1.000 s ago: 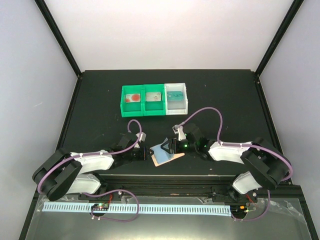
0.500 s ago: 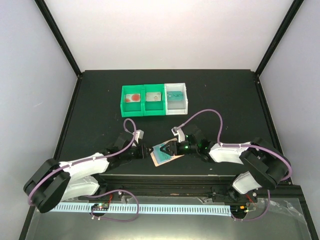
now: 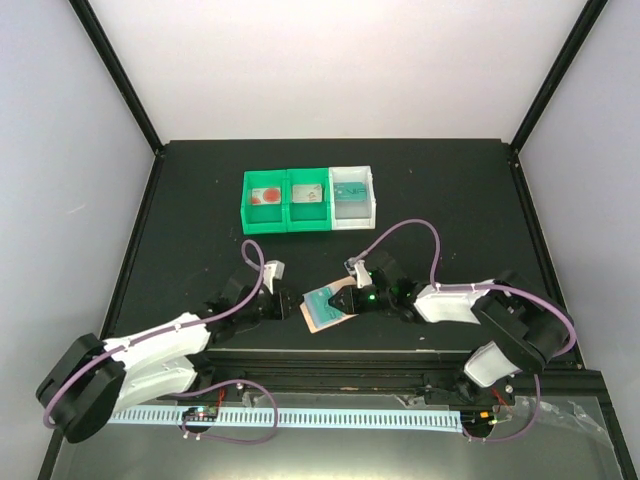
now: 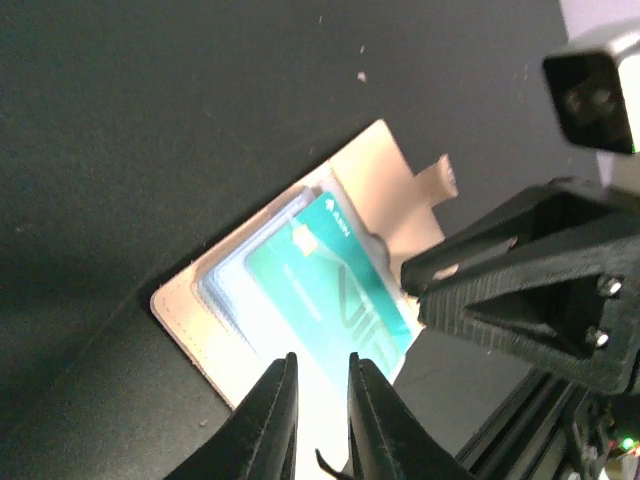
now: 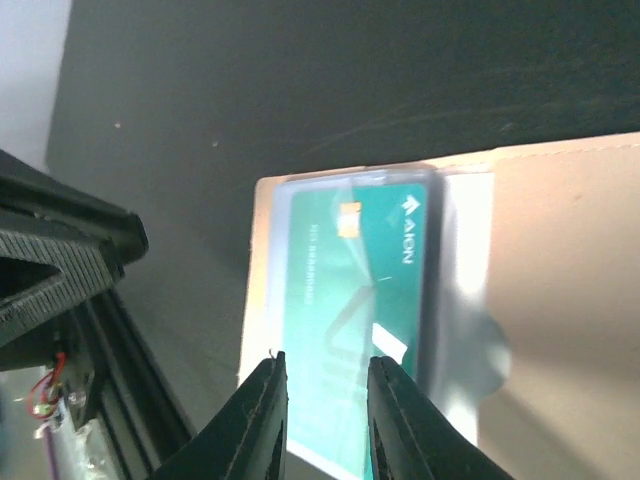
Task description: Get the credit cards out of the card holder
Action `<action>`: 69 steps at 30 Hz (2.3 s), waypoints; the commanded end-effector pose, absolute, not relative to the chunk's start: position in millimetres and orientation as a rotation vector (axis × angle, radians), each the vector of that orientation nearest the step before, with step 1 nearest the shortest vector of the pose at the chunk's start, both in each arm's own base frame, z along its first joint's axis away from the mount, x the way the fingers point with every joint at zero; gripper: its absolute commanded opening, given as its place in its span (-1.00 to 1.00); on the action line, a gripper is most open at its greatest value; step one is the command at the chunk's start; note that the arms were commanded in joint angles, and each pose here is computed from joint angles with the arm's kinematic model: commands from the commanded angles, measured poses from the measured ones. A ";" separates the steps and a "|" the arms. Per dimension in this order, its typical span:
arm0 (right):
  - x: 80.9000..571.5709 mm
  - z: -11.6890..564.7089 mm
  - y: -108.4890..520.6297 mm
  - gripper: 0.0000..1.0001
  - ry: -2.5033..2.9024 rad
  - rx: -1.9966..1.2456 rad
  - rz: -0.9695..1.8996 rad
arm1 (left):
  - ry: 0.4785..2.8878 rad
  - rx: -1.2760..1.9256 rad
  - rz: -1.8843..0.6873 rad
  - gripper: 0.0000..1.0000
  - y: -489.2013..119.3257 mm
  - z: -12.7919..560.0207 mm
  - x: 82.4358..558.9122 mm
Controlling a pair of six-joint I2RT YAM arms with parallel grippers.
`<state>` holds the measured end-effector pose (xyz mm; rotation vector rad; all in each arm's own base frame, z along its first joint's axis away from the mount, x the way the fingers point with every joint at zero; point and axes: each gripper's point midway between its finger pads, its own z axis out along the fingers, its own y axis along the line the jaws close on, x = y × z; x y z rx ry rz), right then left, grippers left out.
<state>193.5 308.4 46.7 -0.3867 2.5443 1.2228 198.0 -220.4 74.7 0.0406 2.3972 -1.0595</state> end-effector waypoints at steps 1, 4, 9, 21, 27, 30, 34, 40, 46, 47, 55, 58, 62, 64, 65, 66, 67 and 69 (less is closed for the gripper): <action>208.6 40.4 300.0 -0.57 2.551 -0.412 1.041 | 2.389 0.115 -1.172 -0.73 -238.4 75.7 192.8; 211.8 36.5 297.2 -0.60 2.561 -0.408 0.996 | 2.402 0.137 -1.219 -0.81 -247.5 70.7 191.3; 212.9 31.8 297.3 -0.61 2.573 -0.417 0.981 | 2.412 0.176 -1.273 -0.85 -259.7 64.4 190.2; 207.9 20.0 304.6 -0.63 2.599 -0.421 1.048 | 2.525 0.152 -1.142 -0.86 -250.3 33.2 190.8; 205.3 15.6 303.4 -0.70 2.605 -0.416 1.059 | 2.545 0.146 -1.119 -0.85 -247.6 26.4 190.0; 205.2 14.6 302.3 -0.78 2.605 -0.411 1.060 | 2.551 0.143 -1.109 -0.86 -246.4 24.5 189.8; 205.9 15.4 300.6 -0.90 2.599 -0.401 1.062 | 2.558 0.137 -1.093 -0.86 -244.4 22.4 189.8; 208.1 16.1 296.1 -0.98 2.596 -0.369 1.065 | 2.571 0.134 -1.062 -0.86 -240.4 18.3 189.1; 210.8 20.1 291.5 -0.98 2.579 -0.341 1.105 | 2.572 0.134 -1.054 -0.87 -239.5 17.0 189.0; 210.5 21.4 291.8 -0.98 2.575 -0.341 1.114 | 2.571 0.135 -1.053 -0.87 -239.3 17.0 189.3; 211.8 23.7 290.9 -0.92 2.560 -0.322 1.159 | 2.568 0.131 -1.057 -0.89 -239.8 16.5 189.9; 209.1 22.5 293.6 -0.76 2.563 -0.319 1.204 | 2.571 0.129 -1.058 -0.89 -239.7 15.4 189.4; 207.5 19.0 294.7 -0.74 2.574 -0.310 1.225 | 2.566 0.132 -1.065 -0.89 -240.4 16.8 189.0; 206.8 17.3 295.2 -0.73 2.578 -0.306 1.236 | 2.562 0.130 -1.065 -0.89 -240.0 17.3 189.4; 206.3 17.2 295.9 -0.73 2.578 -0.305 1.246 | 2.561 0.129 -1.065 -0.89 -240.1 17.7 189.6; 205.7 16.8 296.4 -0.73 2.579 -0.302 1.254 | 2.560 0.130 -1.065 -0.89 -240.3 17.9 189.9; 205.3 16.8 296.8 -0.73 2.577 -0.302 1.262 | 2.562 0.131 -1.066 -0.89 -240.3 17.6 189.3; 205.6 16.7 296.8 -0.75 2.577 -0.297 1.267 | 2.562 0.130 -1.066 -0.90 -240.3 17.5 189.6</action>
